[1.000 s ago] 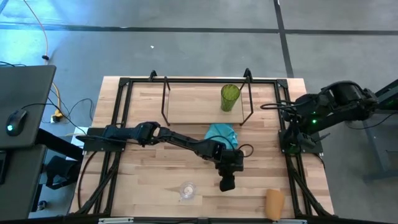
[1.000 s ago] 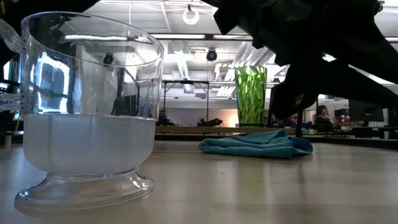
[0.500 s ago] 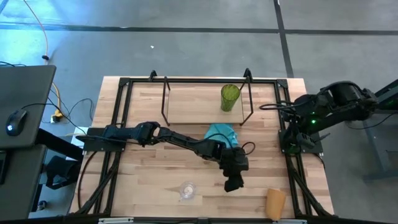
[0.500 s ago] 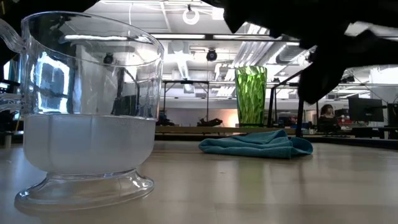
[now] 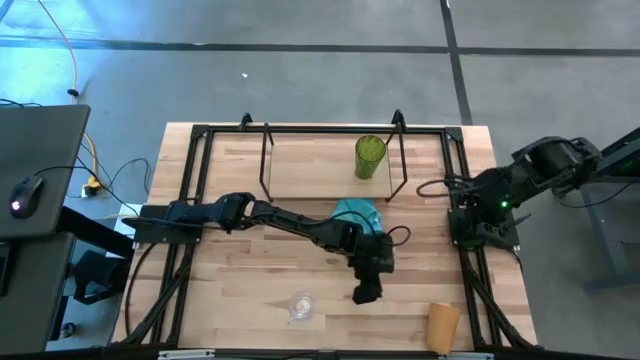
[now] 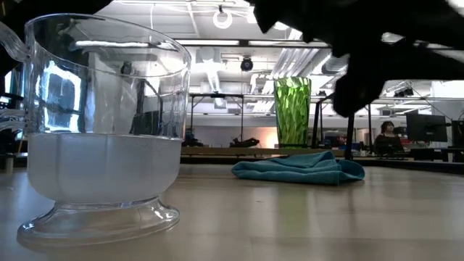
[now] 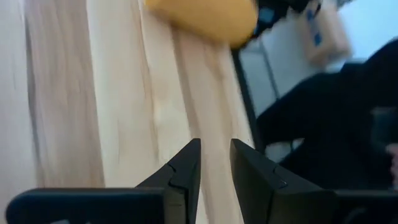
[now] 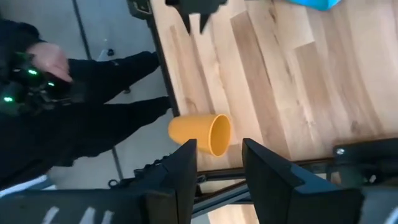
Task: Stack small to large cups/mugs on shelf
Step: Put the yellow cup on the shelf
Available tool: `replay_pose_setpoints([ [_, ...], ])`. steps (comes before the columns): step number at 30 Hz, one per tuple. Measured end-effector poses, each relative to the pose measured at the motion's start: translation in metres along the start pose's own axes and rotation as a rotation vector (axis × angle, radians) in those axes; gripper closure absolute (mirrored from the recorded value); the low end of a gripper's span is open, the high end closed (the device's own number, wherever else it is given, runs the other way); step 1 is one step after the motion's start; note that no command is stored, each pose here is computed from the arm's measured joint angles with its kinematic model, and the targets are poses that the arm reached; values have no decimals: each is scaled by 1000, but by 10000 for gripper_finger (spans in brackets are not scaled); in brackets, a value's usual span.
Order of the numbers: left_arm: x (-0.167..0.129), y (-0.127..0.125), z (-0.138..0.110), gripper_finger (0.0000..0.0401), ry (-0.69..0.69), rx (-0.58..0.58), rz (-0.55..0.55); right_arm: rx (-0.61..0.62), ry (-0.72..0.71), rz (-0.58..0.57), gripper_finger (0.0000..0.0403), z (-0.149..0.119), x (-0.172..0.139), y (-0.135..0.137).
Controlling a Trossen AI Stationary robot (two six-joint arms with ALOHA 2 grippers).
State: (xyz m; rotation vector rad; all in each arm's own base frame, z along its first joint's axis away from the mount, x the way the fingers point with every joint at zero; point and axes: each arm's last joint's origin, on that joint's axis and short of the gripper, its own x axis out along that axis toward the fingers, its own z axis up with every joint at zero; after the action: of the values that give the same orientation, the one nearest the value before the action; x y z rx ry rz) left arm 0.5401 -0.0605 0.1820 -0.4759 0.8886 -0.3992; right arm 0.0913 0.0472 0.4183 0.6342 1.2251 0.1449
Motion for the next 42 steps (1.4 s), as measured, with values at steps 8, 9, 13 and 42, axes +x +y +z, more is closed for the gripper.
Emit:
replay_pose_setpoints([
  [8,-17,-3,-11,325,147,20,73,60,257,-91,284,-13,65,-11],
  [9,-19,-4,-12,325,162,21,80,61,295,-72,284,-15,76,-12],
  [13,-21,-4,-14,325,185,33,87,51,342,8,284,-21,111,-12],
  [42,-125,-56,-10,325,270,104,342,32,150,52,284,-86,200,-22],
])
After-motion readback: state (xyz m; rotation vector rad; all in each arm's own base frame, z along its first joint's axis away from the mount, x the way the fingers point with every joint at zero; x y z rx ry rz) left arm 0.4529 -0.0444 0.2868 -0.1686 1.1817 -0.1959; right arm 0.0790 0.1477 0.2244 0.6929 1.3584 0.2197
